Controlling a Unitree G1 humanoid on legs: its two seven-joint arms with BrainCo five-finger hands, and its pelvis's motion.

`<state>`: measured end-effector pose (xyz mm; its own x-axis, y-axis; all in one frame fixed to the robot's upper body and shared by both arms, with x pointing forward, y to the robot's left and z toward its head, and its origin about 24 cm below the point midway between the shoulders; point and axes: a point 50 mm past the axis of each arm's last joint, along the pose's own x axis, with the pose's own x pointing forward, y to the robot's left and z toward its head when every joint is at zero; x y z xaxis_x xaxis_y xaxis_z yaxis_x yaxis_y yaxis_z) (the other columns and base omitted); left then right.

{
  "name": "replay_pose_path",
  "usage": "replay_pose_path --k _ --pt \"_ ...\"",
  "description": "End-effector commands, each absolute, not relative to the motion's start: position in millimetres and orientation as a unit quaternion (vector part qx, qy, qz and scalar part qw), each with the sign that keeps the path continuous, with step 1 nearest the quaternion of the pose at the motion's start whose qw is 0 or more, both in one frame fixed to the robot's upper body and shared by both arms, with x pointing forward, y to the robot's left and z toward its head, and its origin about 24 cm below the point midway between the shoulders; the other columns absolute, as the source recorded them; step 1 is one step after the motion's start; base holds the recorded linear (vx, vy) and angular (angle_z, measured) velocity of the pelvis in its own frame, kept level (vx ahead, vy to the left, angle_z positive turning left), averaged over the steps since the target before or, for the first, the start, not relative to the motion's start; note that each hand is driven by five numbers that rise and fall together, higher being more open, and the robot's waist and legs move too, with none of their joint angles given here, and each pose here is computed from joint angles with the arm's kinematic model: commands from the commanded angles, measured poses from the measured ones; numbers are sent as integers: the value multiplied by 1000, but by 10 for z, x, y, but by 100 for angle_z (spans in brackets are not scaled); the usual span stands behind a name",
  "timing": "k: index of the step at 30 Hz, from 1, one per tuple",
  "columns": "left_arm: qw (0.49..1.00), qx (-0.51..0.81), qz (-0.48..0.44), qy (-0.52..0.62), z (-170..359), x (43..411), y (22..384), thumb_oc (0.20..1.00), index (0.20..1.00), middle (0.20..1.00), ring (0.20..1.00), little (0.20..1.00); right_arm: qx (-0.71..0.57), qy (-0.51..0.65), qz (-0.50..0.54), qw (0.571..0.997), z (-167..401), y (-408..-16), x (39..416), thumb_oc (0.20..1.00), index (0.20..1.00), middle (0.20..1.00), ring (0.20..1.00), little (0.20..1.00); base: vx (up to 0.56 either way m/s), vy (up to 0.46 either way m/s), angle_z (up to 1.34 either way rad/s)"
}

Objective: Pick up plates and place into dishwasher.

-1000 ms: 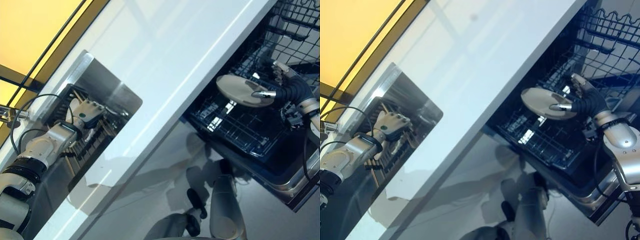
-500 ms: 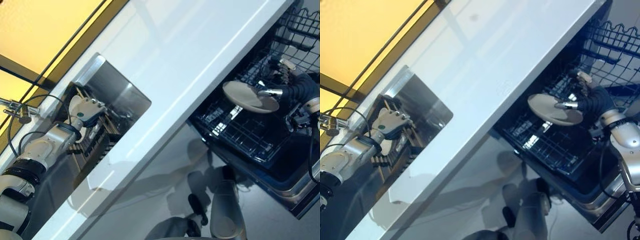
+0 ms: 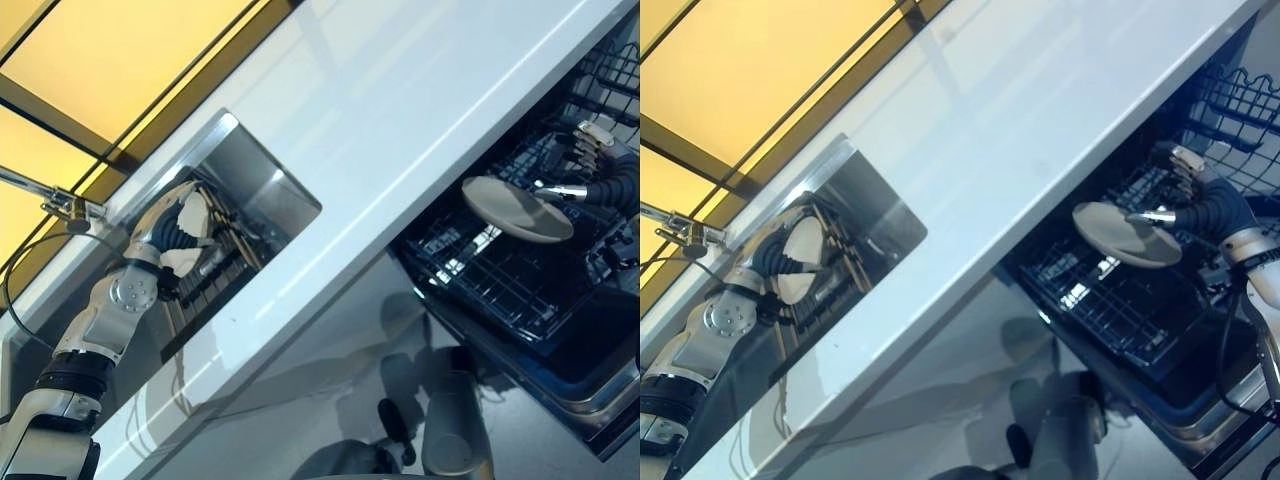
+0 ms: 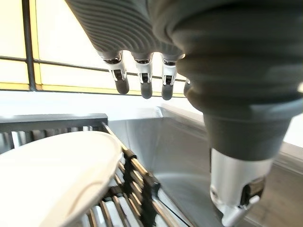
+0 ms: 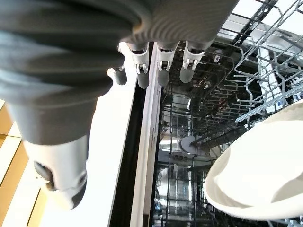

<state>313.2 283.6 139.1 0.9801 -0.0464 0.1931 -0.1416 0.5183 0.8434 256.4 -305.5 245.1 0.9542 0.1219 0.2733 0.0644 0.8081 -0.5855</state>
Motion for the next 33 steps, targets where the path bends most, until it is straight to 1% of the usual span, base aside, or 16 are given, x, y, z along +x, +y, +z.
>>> replay_pose_path --k 1,9,12,14,18,20,25,33 --pt "868 484 74 -81 1502 3021 3135 1000 1000 1000 1000 1000 -303 -187 30 934 2458 -2985 2445 1000 1000 1000 1000 1000 0 0 0" --pt "880 459 90 -79 1535 2998 3202 1000 1000 1000 1000 1000 -308 -186 26 933 2421 -3014 2452 1000 1000 1000 1000 1000 0 0 0" --pt "882 453 110 -72 1522 3007 3225 1000 1000 1000 1000 1000 -311 -187 25 932 2442 -3008 2467 1000 1000 1000 1000 1000 0 0 0" --pt "876 451 164 -54 1507 2996 3323 1000 1000 1000 1000 1000 -310 -189 24 931 2465 -3000 2478 1000 1000 1000 1000 1000 -14 -5 2" --pt "827 444 342 -49 1562 2863 3648 1000 1000 1000 1000 1000 -298 -196 11 934 2468 -3000 2500 1000 1000 1000 1000 1000 -46 -44 1" --pt "823 430 367 -49 1545 2809 3689 1000 1000 1000 1000 1000 -292 -197 6 936 2425 -3013 2484 1000 1000 1000 1000 1000 -31 -63 3" --pt "826 438 352 -34 1488 2881 3557 1000 1000 1000 1000 1000 -282 -204 1 938 2390 -2941 2512 1000 1000 1000 1000 1000 -12 -47 8" --pt "843 423 332 -20 1542 3071 3437 1000 1000 1000 1000 1000 -280 -215 4 936 2457 -2821 2611 1000 1000 1000 1000 1000 -34 -14 5"
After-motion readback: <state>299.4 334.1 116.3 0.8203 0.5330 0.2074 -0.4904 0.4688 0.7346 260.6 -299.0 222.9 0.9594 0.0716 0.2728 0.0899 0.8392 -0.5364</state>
